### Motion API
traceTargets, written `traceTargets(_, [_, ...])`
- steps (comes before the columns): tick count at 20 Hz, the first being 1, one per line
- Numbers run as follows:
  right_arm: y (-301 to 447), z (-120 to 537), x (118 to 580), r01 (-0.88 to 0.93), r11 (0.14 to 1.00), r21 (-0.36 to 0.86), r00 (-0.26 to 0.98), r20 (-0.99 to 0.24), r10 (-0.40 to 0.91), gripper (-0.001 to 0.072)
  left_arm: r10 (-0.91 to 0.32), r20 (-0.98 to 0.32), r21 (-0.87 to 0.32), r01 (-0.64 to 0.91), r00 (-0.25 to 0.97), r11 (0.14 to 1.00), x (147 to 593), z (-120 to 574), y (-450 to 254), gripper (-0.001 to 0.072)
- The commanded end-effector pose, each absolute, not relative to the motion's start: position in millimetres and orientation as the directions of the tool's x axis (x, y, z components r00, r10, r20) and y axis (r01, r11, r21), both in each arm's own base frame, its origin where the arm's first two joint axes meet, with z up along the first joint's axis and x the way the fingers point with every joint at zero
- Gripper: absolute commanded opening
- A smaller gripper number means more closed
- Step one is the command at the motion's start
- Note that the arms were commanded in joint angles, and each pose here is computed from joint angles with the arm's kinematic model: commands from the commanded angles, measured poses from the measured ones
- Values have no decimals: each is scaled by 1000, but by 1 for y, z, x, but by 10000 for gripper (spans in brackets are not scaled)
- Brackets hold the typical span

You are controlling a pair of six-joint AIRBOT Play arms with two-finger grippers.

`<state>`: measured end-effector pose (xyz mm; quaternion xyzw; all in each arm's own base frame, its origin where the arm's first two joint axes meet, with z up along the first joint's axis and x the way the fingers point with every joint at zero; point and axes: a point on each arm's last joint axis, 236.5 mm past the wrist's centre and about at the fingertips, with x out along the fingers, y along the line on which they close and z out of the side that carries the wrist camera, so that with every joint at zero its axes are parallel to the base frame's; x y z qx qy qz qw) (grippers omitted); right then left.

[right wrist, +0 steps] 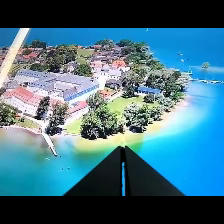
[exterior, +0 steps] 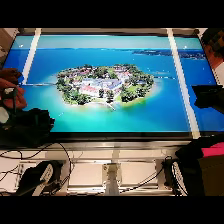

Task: Fold the clothes and pants, and hang the long-sleeved shirts on hangers.

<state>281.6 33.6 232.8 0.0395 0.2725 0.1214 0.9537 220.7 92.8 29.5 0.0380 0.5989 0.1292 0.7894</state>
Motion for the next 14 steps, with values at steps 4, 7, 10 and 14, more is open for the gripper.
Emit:
traceTargets(4, [34, 233, 281, -210, 967, 142, 822, -510, 254, 40, 206, -958, 231, 110, 198, 967, 189, 34, 71, 644])
traceTargets(7, [34, 233, 281, -210, 967, 141, 822, -510, 253, 40, 201, -957, 263, 336, 209, 904, 195, 22, 59, 645])
traceTargets(10, [34, 233, 281, -210, 967, 141, 822, -510, 253, 40, 236, -916, 356, 388, 324, 850, 223, 20, 66, 645])
traceTargets(14, [34, 233, 281, -210, 967, 141, 822, -510, 253, 40, 286, -909, 394, 404, 303, 825, 225, 16, 78, 643])
